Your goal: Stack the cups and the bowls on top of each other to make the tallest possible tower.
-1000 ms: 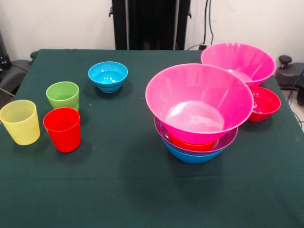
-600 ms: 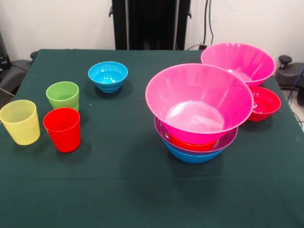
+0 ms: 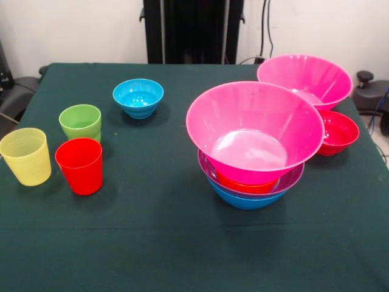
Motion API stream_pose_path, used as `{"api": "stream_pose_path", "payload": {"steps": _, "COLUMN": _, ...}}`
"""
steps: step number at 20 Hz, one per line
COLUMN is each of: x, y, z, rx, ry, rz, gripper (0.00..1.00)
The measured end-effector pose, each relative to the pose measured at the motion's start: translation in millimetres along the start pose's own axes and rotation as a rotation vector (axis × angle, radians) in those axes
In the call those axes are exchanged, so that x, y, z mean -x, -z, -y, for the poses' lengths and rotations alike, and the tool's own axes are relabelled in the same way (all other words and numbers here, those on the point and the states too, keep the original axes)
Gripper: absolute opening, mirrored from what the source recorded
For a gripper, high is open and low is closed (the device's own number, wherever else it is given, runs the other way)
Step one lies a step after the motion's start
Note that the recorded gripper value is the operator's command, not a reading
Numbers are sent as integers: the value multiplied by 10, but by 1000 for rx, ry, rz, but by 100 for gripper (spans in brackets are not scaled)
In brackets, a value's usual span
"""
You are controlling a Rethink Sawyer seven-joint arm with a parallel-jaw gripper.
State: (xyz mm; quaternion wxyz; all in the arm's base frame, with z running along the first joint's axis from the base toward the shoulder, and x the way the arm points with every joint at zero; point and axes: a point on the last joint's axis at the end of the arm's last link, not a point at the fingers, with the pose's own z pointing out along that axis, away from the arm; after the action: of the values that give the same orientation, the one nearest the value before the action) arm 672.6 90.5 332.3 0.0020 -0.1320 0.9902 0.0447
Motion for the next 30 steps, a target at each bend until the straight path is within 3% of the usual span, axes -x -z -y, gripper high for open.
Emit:
{"api": "stream_pose_path", "payload": {"steps": 4, "x": -68, "y": -107, "z": -44, "rx": 12, "ry": -44, "rz": -63, "gripper": 100}}
{"api": "stream_pose_path", "payload": {"steps": 8, "x": -112, "y": -277, "z": -26, "rx": 30, "ry": -131, "rz": -110, "gripper": 100}}
{"api": "stream_pose_path", "payload": {"steps": 15, "x": -213, "y": -422, "z": 36, "rx": 32, "ry": -164, "rz": -126, "gripper": 100}}
{"api": "stream_pose_path", "payload": {"steps": 19, "x": -326, "y": -546, "z": 66, "rx": 31, "ry": -178, "rz": -96, "gripper": 100}}
{"api": "stream_pose_path", "payload": {"steps": 24, "x": -445, "y": -651, "z": 140, "rx": 31, "ry": -225, "rz": 27, "gripper": 100}}
{"api": "stream_pose_path", "payload": {"steps": 28, "x": -469, "y": -670, "z": 225, "rx": 13, "ry": -244, "rz": 86, "gripper": 100}}
{"api": "stream_pose_path", "payload": {"steps": 30, "x": -467, "y": -677, "z": 255, "rx": 10, "ry": -250, "rz": 94, "gripper": 100}}
